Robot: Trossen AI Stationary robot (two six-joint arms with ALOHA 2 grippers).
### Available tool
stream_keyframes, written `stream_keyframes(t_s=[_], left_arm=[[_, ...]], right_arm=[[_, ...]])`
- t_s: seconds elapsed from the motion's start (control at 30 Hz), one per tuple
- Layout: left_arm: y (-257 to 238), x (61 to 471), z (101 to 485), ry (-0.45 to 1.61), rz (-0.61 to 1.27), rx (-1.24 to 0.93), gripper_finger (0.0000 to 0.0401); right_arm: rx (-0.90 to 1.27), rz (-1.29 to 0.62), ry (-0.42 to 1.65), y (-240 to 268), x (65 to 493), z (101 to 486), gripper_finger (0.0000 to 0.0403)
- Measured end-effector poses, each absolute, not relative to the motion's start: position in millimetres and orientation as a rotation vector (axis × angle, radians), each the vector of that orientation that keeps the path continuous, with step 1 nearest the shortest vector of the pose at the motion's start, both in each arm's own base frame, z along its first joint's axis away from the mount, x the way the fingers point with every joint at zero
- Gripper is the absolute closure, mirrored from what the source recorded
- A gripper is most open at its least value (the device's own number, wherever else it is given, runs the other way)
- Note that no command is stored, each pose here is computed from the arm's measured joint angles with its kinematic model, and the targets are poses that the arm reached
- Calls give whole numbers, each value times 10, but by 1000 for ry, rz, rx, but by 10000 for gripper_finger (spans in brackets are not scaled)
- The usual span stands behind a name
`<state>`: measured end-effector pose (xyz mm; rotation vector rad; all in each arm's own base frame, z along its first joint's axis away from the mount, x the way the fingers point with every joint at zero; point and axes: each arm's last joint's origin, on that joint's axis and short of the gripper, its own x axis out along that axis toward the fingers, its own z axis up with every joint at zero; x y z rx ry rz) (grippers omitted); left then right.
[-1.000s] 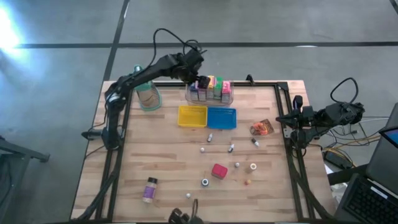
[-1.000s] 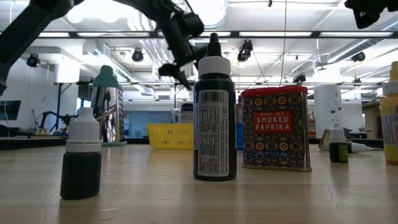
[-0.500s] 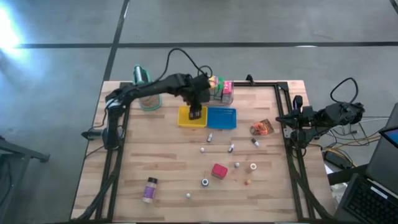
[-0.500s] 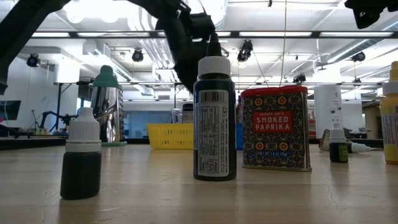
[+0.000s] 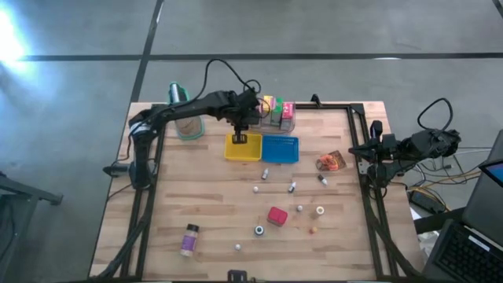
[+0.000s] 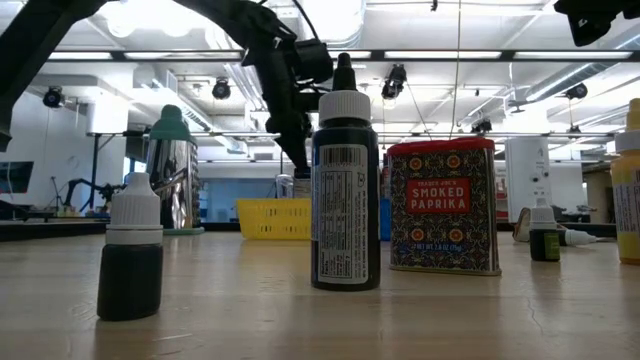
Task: Pick & Place Kitchen Items
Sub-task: Adjust the cereal boxes in the transparent bin
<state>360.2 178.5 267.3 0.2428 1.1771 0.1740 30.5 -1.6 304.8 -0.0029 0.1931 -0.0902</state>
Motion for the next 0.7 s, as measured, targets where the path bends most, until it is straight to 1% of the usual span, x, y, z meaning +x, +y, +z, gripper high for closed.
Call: stream_keyframes(t_s=[0.3, 0.57, 0.7], left_arm=[[2017, 3528, 2678, 1145, 243, 220, 398], [2155, 3535, 2585, 1136, 250, 255, 399], [2229, 3549, 2566, 1119, 304, 279, 400]], right_arm=[[-3, -91, 193, -16, 305, 3048, 394], [-3, -91, 193, -16, 305, 3048, 394], [-3, -90, 193, -16, 305, 3048, 394]])
